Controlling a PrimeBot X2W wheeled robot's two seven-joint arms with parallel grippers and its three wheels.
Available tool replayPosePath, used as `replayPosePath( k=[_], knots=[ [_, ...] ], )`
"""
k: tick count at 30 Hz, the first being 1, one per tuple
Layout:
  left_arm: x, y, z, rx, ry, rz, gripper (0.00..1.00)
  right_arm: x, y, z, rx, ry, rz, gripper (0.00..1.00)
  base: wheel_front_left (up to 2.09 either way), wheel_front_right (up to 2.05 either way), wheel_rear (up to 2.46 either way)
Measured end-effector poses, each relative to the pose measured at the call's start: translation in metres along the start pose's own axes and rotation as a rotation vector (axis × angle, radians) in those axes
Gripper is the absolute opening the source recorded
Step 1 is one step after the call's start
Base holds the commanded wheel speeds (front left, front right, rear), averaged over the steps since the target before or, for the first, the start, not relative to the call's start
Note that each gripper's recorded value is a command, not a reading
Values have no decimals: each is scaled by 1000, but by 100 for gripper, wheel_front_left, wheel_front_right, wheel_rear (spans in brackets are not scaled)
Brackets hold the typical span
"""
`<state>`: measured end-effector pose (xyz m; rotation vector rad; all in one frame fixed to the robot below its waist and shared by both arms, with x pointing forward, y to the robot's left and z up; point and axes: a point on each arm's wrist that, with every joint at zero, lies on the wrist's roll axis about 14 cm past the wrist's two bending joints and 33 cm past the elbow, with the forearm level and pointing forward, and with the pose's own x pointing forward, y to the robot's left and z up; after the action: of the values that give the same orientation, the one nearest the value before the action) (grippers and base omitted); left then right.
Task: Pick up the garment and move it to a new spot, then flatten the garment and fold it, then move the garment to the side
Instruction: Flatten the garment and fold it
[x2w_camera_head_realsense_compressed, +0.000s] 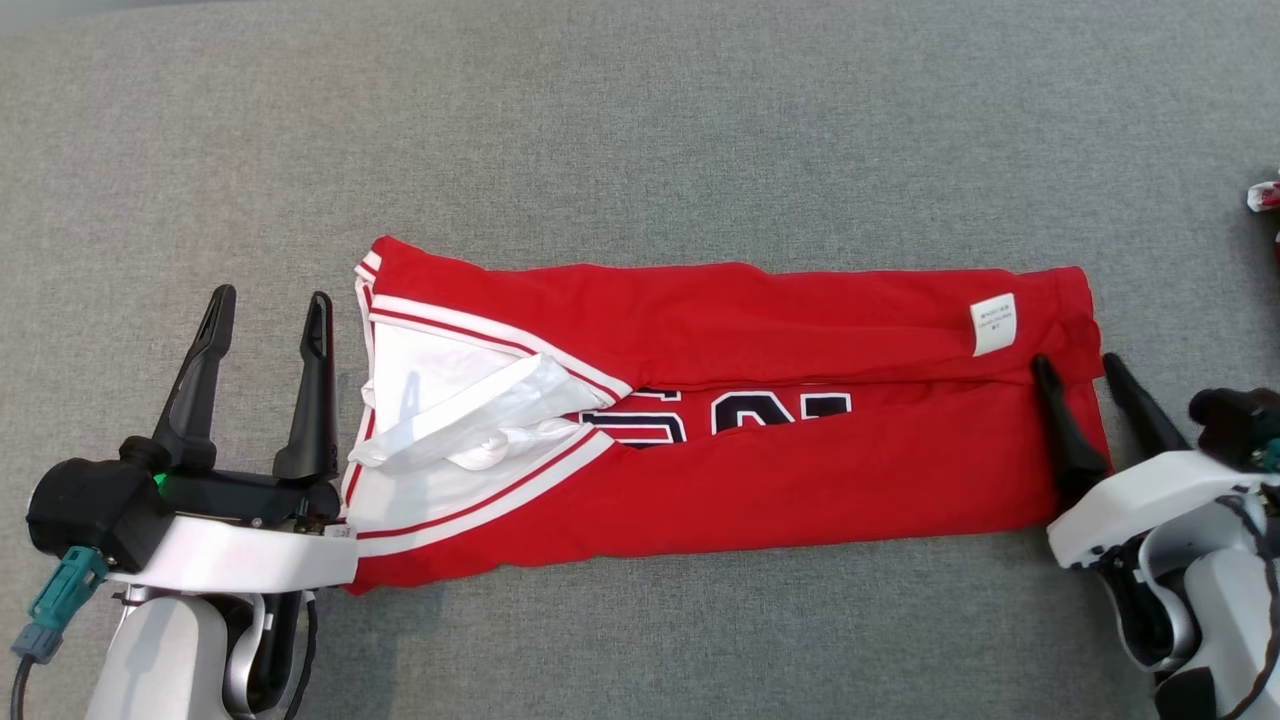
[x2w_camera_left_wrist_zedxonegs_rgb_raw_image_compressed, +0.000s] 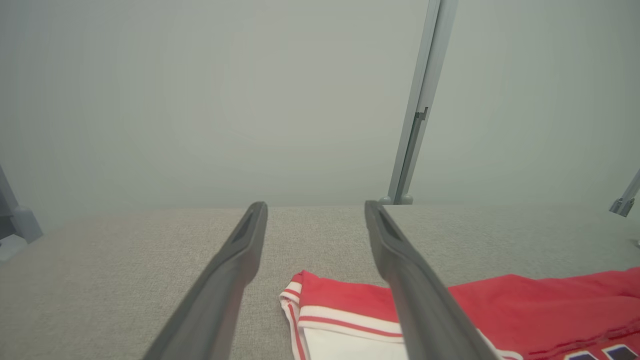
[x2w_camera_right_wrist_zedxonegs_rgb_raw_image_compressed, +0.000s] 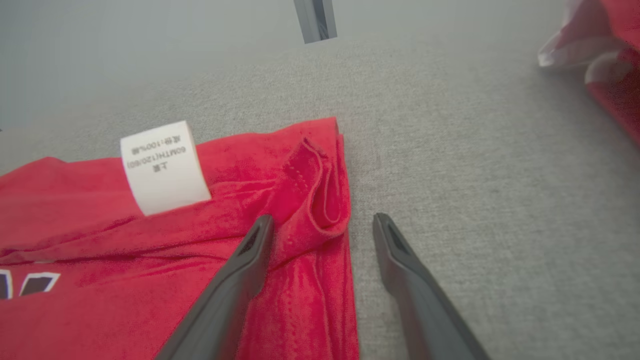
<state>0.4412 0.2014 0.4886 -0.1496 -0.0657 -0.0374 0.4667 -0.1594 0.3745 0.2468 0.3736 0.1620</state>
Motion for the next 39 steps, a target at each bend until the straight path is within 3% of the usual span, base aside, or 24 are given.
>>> replayPosePath(
  k=[10, 13, 14, 16, 17, 18, 26, 35, 39],
  knots=[
    [2, 0, -3, 0, 3, 0, 100, -9, 20, -20, 56, 13, 48, 96, 0, 0, 0],
    [4, -2, -4, -1, 3, -5, 100, -8, 19, -19, 68, 5, 43, 85, 0, 0, 0],
    [4, -3, -4, 2, 3, -8, 100, -7, 20, -19, 70, 4, 45, 50, 0, 0, 0],
    [5, -3, -4, 2, 1, -11, 100, -4, 21, -17, 81, -1, 49, 48, 0, 0, 0],
    [6, -3, -3, 3, 0, -12, 100, -3, 22, -16, 82, -2, 52, 32, 0, 0, 0],
    [6, -3, -3, 5, -1, -12, 100, -2, 22, -16, 81, -1, 55, 0, 0, 0, 0],
    [7, -3, -4, 2, -2, -8, 100, -5, 9, -13, 104, -16, 27, 0, 0, 0, 0],
    [11, -8, 0, -6, -18, -18, 100, -35, -77, 36, 49, -158, -160, 0, 0, 0, 0],
    [11, -12, 2, -7, -25, -28, 100, -37, -66, 57, 29, -214, -125, 0, 0, 0, 0]
  ],
)
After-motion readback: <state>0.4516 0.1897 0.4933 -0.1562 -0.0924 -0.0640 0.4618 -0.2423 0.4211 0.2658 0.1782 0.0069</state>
